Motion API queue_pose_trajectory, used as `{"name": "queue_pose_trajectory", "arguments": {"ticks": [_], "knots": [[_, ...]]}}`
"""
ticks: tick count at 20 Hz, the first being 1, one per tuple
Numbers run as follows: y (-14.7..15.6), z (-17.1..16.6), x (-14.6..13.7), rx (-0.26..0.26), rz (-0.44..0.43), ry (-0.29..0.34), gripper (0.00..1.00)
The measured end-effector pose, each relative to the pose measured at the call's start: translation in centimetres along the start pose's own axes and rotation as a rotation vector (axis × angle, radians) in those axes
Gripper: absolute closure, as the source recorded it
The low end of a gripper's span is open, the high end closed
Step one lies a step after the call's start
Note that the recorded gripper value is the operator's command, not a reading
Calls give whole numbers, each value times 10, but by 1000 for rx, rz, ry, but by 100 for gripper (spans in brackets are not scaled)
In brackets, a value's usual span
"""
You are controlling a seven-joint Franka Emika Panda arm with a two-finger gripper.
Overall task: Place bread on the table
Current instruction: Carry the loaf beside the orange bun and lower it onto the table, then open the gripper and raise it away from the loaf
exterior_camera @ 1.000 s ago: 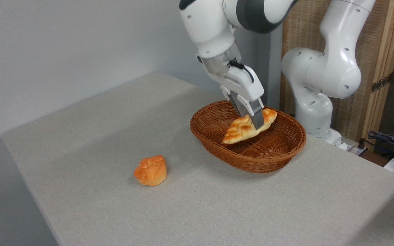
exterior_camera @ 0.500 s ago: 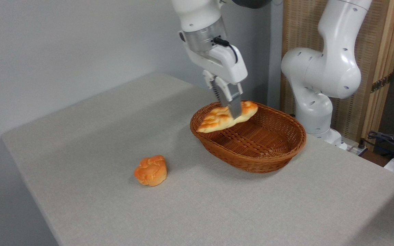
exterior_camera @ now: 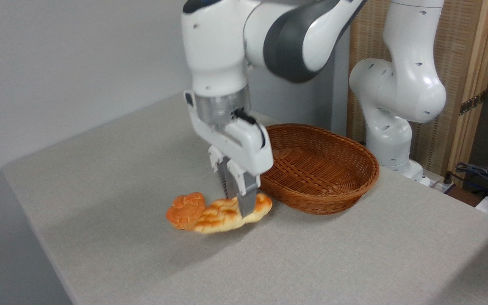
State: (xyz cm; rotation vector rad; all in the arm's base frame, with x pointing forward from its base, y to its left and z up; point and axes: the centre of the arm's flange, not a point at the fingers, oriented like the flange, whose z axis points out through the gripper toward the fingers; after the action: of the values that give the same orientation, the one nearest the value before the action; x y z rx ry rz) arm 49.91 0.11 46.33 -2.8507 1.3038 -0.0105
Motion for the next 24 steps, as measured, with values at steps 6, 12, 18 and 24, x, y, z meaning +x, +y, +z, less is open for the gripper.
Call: {"name": "queue_pose_trajectory", "arguments": {"ticks": [6,12,18,24], "knots": [[-8,24,11,-1,3,-15,0],[-10,37,13,-15,2,-34,0],[-12,33,14,-10,0,-29,0],[-18,-3,19,40,-70,23,0]]}}
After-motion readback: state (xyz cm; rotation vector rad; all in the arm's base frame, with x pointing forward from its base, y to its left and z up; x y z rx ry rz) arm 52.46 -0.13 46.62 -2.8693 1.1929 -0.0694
